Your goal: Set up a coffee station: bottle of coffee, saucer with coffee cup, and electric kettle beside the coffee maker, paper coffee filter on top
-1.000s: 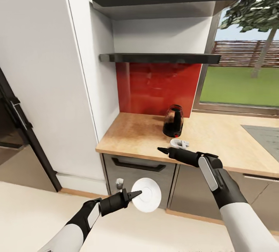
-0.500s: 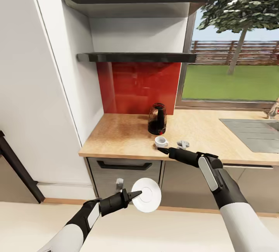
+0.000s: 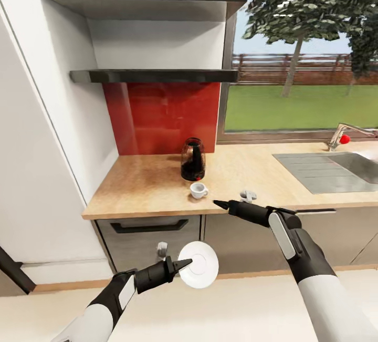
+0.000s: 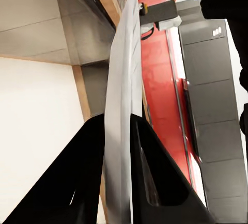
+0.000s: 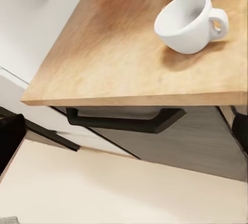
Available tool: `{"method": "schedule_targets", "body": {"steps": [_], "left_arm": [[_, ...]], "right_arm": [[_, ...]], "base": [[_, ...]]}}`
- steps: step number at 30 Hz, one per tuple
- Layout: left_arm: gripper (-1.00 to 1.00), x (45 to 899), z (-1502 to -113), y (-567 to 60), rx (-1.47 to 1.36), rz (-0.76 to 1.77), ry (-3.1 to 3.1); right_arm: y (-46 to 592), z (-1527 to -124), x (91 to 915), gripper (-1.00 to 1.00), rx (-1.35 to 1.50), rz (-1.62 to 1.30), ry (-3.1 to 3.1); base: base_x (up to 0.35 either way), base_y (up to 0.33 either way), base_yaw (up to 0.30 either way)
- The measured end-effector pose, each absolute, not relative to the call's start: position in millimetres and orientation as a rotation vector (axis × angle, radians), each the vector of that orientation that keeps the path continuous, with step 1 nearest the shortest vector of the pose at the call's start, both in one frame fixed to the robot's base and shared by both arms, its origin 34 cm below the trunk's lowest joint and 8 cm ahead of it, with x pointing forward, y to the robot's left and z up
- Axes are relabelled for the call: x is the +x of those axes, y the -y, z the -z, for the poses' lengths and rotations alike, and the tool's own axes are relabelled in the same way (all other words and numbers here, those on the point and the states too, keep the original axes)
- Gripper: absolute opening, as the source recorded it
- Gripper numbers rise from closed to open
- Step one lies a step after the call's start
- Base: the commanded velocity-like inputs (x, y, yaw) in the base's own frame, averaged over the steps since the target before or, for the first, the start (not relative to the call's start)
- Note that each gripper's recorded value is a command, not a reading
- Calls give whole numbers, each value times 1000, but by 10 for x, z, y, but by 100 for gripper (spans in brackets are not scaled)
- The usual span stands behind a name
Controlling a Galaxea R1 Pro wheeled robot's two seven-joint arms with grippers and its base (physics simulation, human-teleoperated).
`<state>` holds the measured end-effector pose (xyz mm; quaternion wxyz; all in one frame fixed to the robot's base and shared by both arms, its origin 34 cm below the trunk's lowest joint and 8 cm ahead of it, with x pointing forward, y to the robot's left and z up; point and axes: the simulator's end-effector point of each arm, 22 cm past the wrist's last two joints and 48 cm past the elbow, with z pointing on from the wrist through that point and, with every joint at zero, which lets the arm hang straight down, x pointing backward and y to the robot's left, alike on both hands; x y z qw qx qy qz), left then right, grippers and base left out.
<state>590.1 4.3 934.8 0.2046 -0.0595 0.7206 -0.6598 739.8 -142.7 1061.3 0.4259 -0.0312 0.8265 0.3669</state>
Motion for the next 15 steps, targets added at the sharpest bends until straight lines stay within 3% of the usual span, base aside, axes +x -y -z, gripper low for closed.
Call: {"method": "schedule_targets", "body": {"steps": [15], "left_arm": [[-100,5895,-9292,-44,-178,1843,-2017]], "right_arm": [[1423,-10537,7404,100,-73,-921,-2077]], "base": [[0,0,-240]]}}
